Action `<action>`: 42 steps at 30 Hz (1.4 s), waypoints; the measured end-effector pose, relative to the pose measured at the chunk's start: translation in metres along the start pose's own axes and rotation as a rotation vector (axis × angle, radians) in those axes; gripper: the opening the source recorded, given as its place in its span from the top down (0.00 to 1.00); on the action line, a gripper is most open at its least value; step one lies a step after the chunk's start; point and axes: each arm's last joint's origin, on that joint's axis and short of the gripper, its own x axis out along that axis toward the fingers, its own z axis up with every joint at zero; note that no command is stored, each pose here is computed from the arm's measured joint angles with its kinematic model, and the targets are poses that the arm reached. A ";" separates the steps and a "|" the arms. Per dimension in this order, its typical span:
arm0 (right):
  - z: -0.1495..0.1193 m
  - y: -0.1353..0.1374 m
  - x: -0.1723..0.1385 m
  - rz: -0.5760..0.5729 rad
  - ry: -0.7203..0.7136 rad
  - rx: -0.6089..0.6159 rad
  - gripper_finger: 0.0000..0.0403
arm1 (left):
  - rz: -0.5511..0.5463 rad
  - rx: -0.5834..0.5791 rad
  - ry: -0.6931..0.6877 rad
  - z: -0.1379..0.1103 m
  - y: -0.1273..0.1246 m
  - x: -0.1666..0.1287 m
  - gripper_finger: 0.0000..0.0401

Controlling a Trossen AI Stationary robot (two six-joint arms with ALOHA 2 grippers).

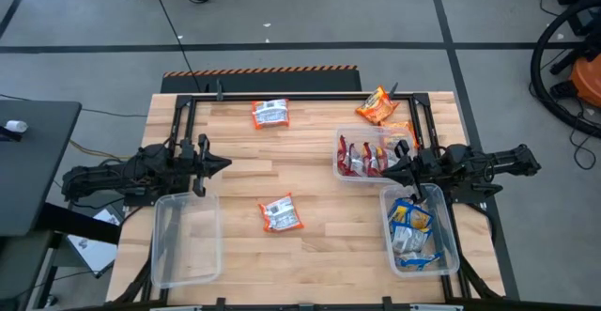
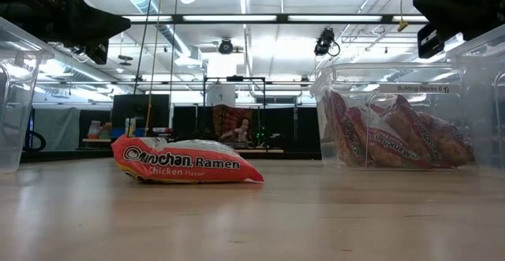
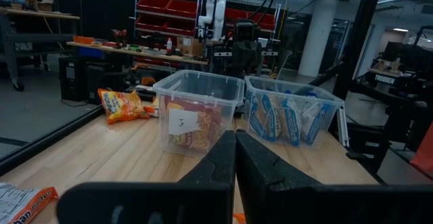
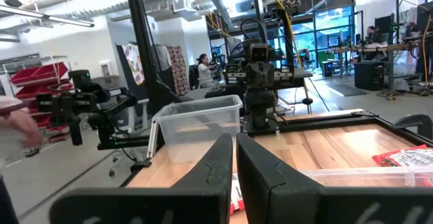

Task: Sort Maruchan noodles
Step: Put the orange noodle pack into the left container

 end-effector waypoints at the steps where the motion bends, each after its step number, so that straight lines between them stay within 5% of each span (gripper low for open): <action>1: 0.000 0.000 0.000 0.000 0.000 0.000 0.93 | 0.000 0.000 0.000 0.000 0.000 0.000 0.97; 12: 0.000 0.000 0.000 0.000 0.000 0.000 0.93 | -0.001 0.000 -0.009 0.001 0.000 0.000 0.97; 18: 0.000 0.000 0.000 0.000 0.000 0.000 0.93 | 0.006 -0.311 -0.198 0.018 -0.001 -0.002 0.97; 24: 0.000 0.000 0.000 0.001 -0.003 0.000 0.93 | 0.023 -0.284 -0.224 0.042 -0.005 0.007 0.97; 29: 0.000 0.000 0.000 0.001 -0.004 0.000 0.93 | 0.035 -0.270 -0.074 0.079 -0.014 0.039 0.97; 35: 0.000 0.000 0.000 0.001 -0.004 0.000 0.93 | 0.152 -0.218 0.332 0.103 -0.020 0.079 0.97; 42: 0.000 0.000 0.000 0.001 -0.004 0.000 0.93 | 0.262 -0.123 0.614 0.120 -0.014 0.089 0.97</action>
